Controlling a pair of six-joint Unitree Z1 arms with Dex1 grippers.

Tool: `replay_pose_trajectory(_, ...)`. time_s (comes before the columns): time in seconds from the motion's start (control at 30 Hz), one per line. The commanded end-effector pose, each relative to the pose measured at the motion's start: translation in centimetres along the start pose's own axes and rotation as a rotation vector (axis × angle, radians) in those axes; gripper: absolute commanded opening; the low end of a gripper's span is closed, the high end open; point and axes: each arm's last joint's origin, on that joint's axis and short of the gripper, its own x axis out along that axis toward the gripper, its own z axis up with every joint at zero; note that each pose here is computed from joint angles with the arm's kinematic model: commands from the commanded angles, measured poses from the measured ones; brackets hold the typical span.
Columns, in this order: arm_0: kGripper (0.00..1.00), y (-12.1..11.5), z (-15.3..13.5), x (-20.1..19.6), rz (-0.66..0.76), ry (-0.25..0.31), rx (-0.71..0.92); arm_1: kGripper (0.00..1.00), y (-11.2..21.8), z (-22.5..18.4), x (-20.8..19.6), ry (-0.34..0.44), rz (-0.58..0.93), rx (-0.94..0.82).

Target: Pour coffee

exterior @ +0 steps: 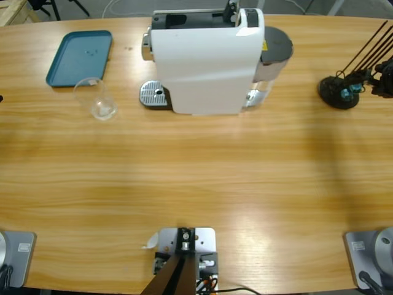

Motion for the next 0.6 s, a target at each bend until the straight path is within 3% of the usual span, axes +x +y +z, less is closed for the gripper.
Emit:
replay_pose_trajectory(0.03, 0.928, 0.1, -0.8, 1.2, 0.027, 0.049, 0.015, 0.715, -0.3, -1.6, 2.1, 0.102, -0.019, -0.009)
replay_pose_trajectory(0.17, 0.928, 0.1, -0.8, 1.2, 0.028, 0.050, 0.015, 0.678, -0.5, -2.2, 1.8, 0.107, -0.026, 0.010)
replay_pose_trajectory(0.37, 0.927, 0.1, -0.8, 1.1, 0.026, 0.043, 0.014, 0.678, 0.1, -3.5, -1.3, 0.005, -0.035, -0.023)
replay_pose_trajectory(0.6, 0.928, 0.2, -0.9, 1.0, 0.025, 0.040, 0.013, 0.678, 0.3, -3.7, -1.4, -0.012, -0.039, -0.028)
